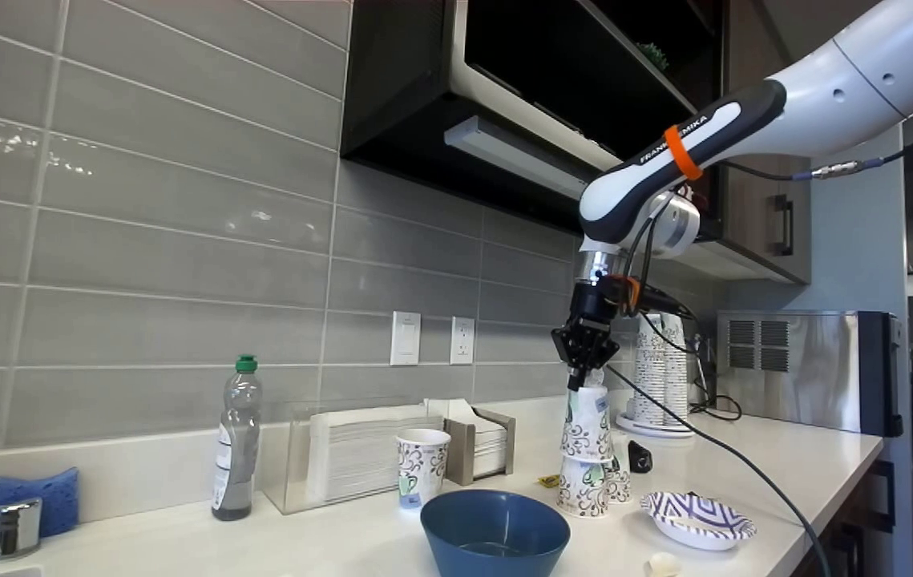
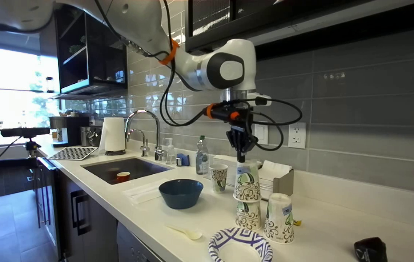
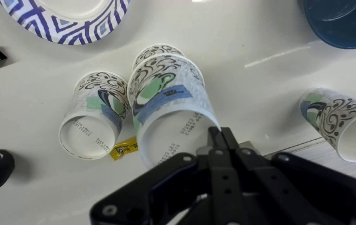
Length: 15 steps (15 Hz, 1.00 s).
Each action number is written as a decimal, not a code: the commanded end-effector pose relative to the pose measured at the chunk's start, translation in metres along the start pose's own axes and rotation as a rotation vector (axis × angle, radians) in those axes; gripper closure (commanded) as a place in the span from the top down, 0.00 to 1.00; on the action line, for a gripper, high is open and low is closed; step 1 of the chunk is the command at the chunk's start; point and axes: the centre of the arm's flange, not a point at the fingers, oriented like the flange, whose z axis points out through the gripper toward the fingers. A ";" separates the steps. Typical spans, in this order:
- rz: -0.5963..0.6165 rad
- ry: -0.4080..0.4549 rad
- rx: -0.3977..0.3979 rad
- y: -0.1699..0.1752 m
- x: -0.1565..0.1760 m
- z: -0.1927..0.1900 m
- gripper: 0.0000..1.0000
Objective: Pick up the paper cup to the far left and stack it on the middle paper cup, pick up the paper cup to the right and stack it on the paper cup to the left
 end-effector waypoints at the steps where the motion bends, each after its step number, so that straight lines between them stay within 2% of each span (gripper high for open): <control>1: 0.003 -0.018 0.040 0.008 0.001 0.010 0.00; 13: -0.001 -0.093 0.096 -0.009 -0.005 0.060 0.00; 14: -0.004 -0.092 0.089 -0.012 -0.005 0.062 0.10; 15: -0.011 -0.093 0.087 -0.014 -0.006 0.062 0.28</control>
